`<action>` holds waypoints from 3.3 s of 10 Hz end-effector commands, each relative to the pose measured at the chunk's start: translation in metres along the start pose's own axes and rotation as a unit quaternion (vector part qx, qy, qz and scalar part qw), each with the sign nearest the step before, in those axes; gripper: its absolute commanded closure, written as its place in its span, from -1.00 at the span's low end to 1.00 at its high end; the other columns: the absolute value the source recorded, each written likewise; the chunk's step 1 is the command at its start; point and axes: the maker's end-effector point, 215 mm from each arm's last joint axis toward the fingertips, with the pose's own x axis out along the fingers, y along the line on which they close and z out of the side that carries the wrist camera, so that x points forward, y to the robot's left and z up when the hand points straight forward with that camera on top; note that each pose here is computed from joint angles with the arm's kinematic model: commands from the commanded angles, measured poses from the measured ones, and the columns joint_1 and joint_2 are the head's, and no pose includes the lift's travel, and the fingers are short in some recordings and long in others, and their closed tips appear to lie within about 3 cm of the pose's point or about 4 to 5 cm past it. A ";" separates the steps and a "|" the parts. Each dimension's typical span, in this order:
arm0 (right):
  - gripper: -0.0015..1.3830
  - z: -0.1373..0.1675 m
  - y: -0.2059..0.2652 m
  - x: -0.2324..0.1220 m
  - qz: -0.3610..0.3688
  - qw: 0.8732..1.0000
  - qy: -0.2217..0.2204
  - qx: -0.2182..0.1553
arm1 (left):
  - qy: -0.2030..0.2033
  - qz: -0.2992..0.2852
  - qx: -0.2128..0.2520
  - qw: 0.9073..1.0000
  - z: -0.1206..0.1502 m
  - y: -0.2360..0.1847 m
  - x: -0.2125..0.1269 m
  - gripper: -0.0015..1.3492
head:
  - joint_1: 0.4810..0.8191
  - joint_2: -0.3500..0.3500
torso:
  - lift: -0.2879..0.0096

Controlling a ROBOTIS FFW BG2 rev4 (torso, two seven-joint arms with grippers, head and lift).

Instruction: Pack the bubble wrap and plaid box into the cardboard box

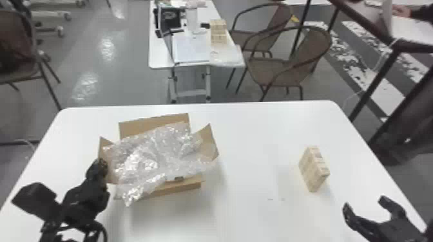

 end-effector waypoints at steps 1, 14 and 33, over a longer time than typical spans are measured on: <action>-0.72 -0.015 -0.035 -0.016 -0.038 0.999 0.007 0.002 | -0.001 0.001 -0.001 1.000 0.001 0.001 0.000 0.79 | 0.27 -0.23 | 0.64; -0.72 -0.038 0.008 0.083 -0.001 0.994 0.104 -0.033 | 0.002 -0.001 -0.011 1.000 -0.003 -0.004 0.001 0.79 | 0.27 -0.27 | 0.64; 0.57 -0.050 0.013 0.117 -0.074 0.993 0.091 0.016 | 0.011 0.006 -0.036 0.999 -0.018 -0.003 -0.004 0.79 | 0.27 -0.16 | 0.64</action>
